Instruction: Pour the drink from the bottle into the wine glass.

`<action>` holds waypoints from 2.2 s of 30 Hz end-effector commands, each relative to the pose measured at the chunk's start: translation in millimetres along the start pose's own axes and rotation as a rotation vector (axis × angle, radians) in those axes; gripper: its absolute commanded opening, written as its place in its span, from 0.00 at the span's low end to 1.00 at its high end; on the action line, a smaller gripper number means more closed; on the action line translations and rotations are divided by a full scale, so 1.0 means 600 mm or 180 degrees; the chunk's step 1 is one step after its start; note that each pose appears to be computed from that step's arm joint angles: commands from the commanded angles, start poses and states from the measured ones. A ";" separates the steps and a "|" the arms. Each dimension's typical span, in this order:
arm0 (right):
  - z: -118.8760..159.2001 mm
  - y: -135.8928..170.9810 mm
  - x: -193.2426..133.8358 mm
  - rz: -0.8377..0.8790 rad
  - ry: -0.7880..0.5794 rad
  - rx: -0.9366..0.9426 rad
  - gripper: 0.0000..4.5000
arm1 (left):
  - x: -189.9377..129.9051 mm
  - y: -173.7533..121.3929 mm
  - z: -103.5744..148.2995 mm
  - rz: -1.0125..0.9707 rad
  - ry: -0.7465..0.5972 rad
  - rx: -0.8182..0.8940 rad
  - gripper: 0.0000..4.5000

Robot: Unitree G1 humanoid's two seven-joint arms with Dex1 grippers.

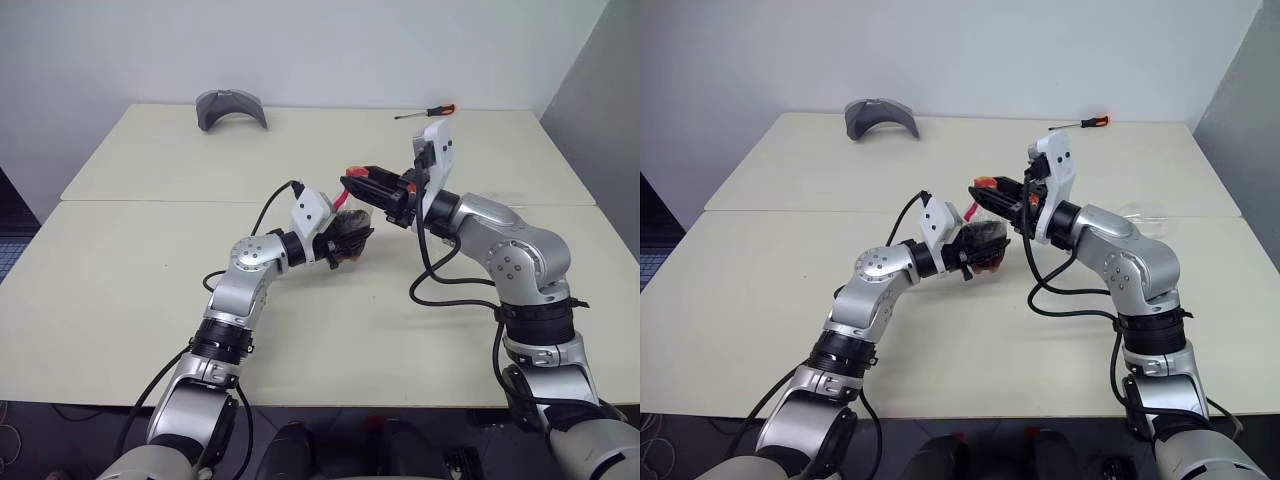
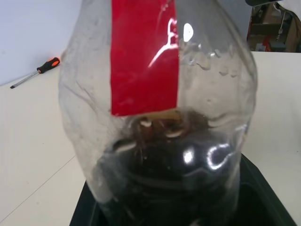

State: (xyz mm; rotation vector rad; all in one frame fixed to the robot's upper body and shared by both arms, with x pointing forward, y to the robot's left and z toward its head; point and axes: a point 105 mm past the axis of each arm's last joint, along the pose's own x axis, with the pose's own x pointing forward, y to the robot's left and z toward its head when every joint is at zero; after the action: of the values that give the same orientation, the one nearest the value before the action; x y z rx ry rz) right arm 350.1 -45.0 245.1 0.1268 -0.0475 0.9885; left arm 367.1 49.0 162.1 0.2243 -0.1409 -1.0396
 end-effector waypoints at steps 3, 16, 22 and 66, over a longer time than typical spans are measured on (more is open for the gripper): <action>0.049 0.025 0.003 0.0232 -0.0301 -0.0021 0.32 | 0.003 -0.019 0.045 -0.0164 -0.0239 0.0240 0.38; 0.077 0.176 -0.020 0.2407 -0.0111 0.0088 0.32 | -0.070 -0.096 0.109 -0.0703 -0.0480 0.0329 0.38; 0.076 0.193 -0.013 0.2635 -0.0071 -0.0083 0.32 | -0.078 -0.113 0.129 -0.0778 -0.0513 0.0298 0.38; 0.078 0.104 0.031 0.0576 -0.0273 -0.0793 0.91 | -0.045 -0.018 0.078 0.0124 -0.0230 0.0136 0.38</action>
State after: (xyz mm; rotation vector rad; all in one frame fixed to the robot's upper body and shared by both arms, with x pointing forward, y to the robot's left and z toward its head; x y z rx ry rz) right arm 313.2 -3.2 284.5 -0.0434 -0.1979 1.1474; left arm 341.6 66.0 186.6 0.2024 -0.1478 -0.9861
